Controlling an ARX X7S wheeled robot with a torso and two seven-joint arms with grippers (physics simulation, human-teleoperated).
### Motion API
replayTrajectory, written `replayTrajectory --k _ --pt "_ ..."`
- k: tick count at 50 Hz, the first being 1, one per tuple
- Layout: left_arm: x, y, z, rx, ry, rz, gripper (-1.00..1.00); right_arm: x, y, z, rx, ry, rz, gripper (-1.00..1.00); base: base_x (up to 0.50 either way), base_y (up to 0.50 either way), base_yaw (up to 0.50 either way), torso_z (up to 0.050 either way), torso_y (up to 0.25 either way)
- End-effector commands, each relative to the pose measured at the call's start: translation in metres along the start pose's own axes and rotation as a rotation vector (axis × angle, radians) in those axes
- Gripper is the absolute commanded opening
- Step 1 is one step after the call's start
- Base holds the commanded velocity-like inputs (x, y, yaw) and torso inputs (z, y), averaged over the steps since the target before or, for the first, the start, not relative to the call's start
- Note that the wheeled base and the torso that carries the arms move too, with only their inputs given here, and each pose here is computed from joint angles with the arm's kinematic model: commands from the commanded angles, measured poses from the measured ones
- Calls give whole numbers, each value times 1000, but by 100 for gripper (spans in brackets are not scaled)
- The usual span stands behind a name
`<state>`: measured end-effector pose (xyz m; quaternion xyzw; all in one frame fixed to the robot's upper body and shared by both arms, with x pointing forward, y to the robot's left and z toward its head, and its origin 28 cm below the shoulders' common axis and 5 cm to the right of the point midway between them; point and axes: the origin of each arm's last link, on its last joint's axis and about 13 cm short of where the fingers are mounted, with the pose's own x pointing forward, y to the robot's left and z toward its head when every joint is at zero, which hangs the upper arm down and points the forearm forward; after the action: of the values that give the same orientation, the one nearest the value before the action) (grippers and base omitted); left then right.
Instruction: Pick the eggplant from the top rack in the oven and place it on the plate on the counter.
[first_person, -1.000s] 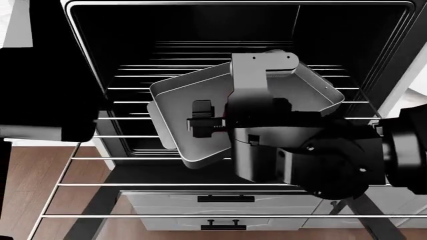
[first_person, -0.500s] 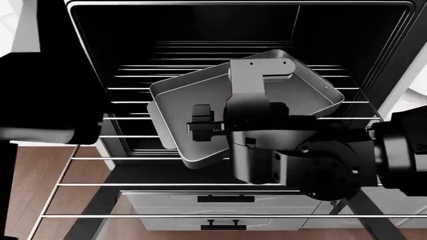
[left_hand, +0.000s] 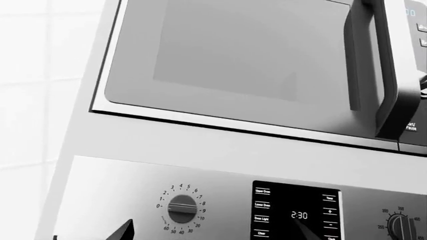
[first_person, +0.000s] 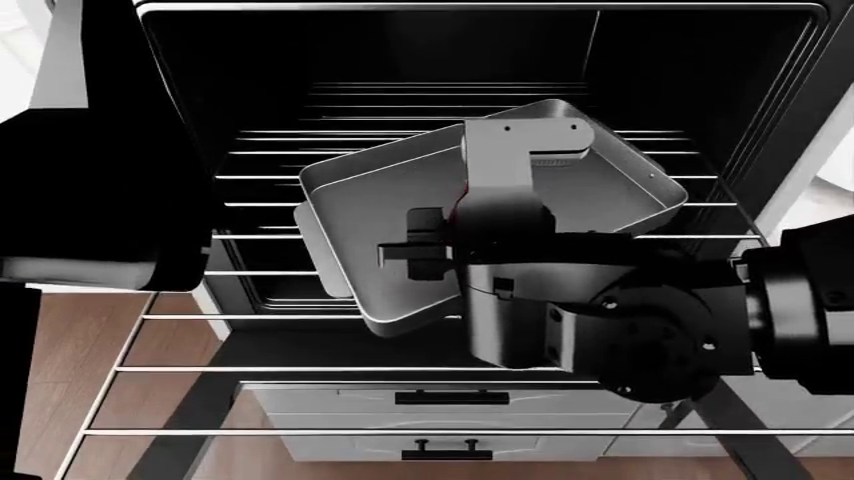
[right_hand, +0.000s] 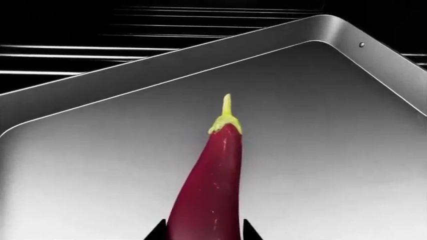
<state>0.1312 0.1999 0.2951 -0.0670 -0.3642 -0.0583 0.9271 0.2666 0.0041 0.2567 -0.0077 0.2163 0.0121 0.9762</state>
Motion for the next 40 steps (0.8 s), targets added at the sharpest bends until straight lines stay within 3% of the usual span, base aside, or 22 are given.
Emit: replayTrajectory --k 1,11,21,30,37,40 --pt "0 0 0 -2 0 1 100 0 1 -5 -17 10 31 -100 0 0 0 0 -11" --pt "-1 -1 0 -7 1 -1 100 -2 2 -4 -25 -12 45 -100 0 1 1 0 -1" --pt "-1 -2 -1 -10 2 -4 100 -8 2 -3 -11 -151 123 -100 0 0 0 0 0" --pt "-1 -2 -1 -10 3 -8 100 -10 1 -3 19 -181 158 -100 0 0 0 0 0" --pt "0 -2 -1 -9 3 -9 100 -10 0 -5 65 -218 206 -100 0 0 0 0 0" --pt "0 -2 -1 -7 3 -9 100 -11 -3 -5 156 -232 269 -100 0 0 0 0 0"
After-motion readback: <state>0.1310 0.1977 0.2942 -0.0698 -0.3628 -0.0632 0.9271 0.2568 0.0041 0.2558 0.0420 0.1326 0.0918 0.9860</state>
